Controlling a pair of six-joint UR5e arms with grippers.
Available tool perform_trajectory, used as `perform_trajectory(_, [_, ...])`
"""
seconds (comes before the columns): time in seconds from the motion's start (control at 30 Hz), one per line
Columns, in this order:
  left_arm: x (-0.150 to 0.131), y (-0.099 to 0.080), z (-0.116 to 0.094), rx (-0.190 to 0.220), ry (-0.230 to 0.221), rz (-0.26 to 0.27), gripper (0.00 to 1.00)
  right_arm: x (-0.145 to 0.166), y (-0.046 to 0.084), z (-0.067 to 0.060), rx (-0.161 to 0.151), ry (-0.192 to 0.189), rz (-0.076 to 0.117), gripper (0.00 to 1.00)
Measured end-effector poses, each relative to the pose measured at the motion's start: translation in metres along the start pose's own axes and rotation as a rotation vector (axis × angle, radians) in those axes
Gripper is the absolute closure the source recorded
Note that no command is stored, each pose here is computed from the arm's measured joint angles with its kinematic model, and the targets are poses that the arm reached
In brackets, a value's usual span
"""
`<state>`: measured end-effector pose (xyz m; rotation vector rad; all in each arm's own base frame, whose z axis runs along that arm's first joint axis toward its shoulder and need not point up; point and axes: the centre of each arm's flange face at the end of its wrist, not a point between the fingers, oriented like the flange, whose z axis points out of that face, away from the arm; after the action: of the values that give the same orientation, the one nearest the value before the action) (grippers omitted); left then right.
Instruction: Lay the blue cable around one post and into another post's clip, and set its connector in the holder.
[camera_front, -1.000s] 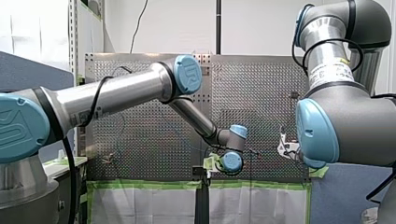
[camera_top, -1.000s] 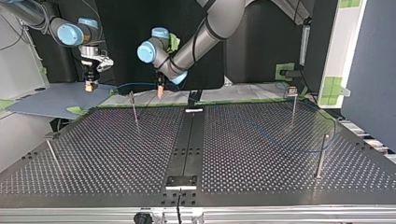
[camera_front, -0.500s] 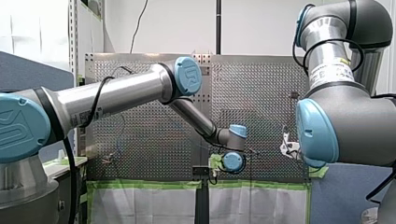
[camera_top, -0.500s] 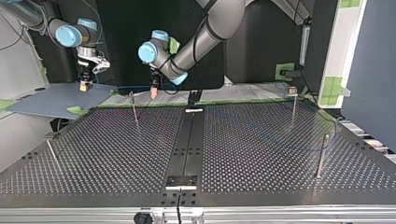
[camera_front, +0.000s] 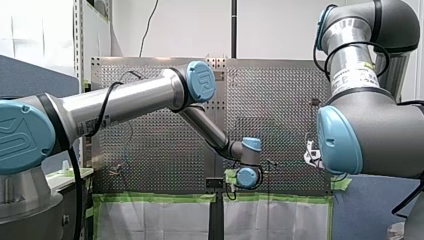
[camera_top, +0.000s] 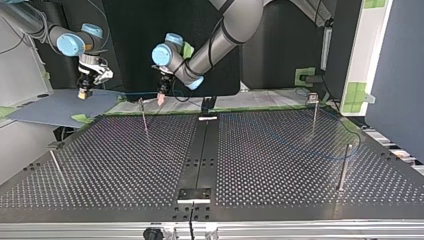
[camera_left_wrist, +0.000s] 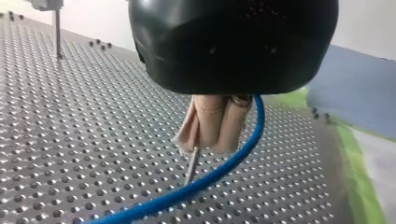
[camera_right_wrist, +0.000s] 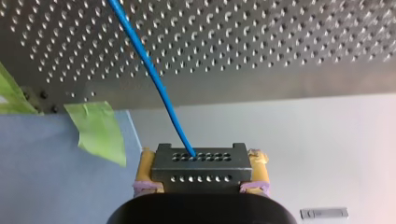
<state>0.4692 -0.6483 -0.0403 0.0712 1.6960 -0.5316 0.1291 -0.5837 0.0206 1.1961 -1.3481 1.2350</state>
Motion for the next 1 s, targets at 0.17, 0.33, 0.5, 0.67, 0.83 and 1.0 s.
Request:
perform_trajectory(0.17, [-0.008,-0.006,0.007,0.017,-0.046,-0.027,0.97,0.001,0.002,0.001,-0.015,-0.003,-0.007,1.00])
perform_trajectory(0.33, [-0.011,-0.010,0.010,0.026,-0.074,-0.043,0.97,0.001,0.001,0.002,-0.015,-0.002,-0.008,1.00])
perform_trajectory(0.5, [-0.007,-0.010,0.006,0.023,-0.069,-0.049,0.97,0.001,0.001,0.002,-0.014,0.000,-0.011,1.00])
perform_trajectory(0.67, [0.004,-0.004,-0.002,0.018,-0.052,-0.044,0.97,0.001,0.001,0.002,-0.013,0.000,-0.011,1.00])
perform_trajectory(0.83, [0.012,0.001,-0.009,0.013,-0.039,-0.031,0.97,0.001,0.000,0.002,-0.012,0.001,-0.011,1.00])
perform_trajectory(1.0, [0.014,0.005,-0.009,0.017,-0.042,-0.029,0.97,0.001,-0.004,0.002,0.005,0.007,-0.015,1.00])
